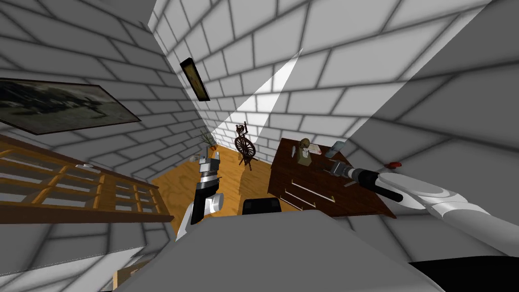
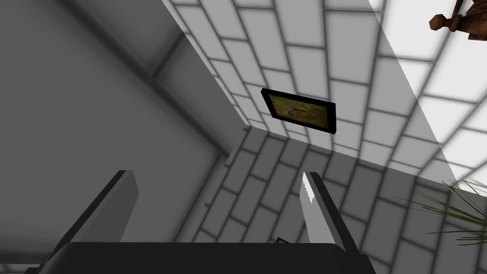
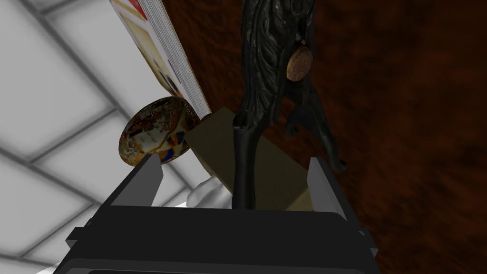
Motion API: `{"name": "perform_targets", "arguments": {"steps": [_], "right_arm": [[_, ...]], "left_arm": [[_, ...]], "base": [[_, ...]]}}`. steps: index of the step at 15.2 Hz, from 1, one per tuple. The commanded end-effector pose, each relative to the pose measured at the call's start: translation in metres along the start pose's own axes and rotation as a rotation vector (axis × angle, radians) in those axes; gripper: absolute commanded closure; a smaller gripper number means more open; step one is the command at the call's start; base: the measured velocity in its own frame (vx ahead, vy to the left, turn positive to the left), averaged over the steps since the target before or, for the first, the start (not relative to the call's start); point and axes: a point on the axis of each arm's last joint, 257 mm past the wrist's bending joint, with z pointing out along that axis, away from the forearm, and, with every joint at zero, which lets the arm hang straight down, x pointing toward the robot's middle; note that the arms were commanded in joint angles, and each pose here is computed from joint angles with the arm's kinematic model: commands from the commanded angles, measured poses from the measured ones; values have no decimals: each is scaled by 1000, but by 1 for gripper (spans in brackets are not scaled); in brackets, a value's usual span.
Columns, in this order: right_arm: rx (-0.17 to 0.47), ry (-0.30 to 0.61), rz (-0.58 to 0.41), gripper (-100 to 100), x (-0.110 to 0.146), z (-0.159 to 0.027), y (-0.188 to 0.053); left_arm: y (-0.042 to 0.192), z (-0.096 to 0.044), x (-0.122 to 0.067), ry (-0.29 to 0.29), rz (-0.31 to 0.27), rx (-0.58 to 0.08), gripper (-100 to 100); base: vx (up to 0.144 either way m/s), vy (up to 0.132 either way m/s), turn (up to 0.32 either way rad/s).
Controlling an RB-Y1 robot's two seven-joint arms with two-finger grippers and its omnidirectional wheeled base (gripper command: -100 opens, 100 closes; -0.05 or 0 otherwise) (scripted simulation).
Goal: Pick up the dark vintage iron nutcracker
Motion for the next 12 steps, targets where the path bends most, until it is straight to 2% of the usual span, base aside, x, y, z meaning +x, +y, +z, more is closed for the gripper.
{"name": "perform_targets", "arguments": {"steps": [1, 3, 4, 9, 10, 12], "right_arm": [[-6, -8, -8, 100, -3, -1, -1], [-4, -8, -8, 100, -3, -1, -1], [-16, -35, 56, -100, -10, 1, 3], [-28, -75, 171, -100, -20, 5, 11], [-24, -65, 136, -100, -17, 4, 8], [-3, -26, 155, -100, 0, 4, 4]], "left_arm": [[0, 0, 0, 0, 0, 0, 0], [0, 0, 0, 0, 0, 0, 0], [0, 0, 0, 0, 0, 0, 0], [0, 0, 0, 0, 0, 0, 0], [0, 0, 0, 0, 0, 0, 0], [0, 0, 0, 0, 0, 0, 0]], "base": [[1, -10, -192], [5, 15, -212], [-43, -48, 84], [-75, -134, 114], [-52, -92, 51], [-4, 18, 266]]}}
